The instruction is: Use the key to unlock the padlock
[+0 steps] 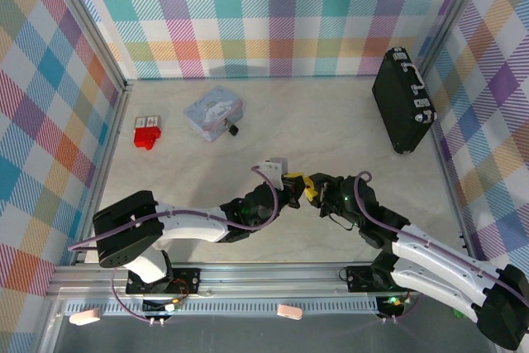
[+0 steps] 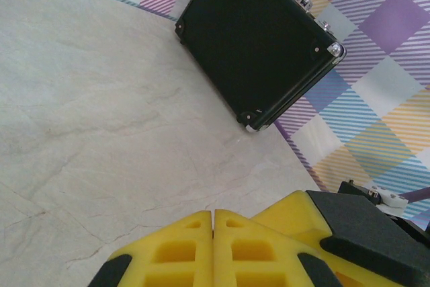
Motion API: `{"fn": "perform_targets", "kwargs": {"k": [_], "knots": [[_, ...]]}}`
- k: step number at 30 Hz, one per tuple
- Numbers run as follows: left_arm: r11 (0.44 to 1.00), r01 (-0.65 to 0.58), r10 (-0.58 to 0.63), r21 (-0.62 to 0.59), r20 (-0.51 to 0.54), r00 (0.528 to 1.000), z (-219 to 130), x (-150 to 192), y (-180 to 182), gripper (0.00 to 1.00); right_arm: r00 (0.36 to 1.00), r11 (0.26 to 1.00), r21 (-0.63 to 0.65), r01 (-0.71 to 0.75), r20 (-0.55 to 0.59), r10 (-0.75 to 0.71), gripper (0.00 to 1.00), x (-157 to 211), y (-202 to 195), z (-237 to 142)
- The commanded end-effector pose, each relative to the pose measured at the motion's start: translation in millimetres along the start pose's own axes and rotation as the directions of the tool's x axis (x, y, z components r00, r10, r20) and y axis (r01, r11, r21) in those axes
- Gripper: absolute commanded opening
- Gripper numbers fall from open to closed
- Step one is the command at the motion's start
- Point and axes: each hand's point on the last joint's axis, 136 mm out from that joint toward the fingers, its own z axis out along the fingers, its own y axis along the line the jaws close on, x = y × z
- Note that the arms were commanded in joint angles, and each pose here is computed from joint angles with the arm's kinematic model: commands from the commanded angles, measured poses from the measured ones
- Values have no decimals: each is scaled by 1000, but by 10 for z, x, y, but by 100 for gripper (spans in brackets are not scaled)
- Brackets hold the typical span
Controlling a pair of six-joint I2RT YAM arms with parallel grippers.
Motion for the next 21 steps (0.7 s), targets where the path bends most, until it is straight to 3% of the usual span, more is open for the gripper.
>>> {"fn": "perform_targets", "kwargs": {"k": [1,21], "knots": [[998,29,-30,49,3,1000,-20,7,-92,0,999,998,-51,-40,-24,39,26,96,190,-21],[994,53,-54,99,15,998,-53,8,-188,0,999,998,-38,-47,-11,47,23,68,150,-15]]}}
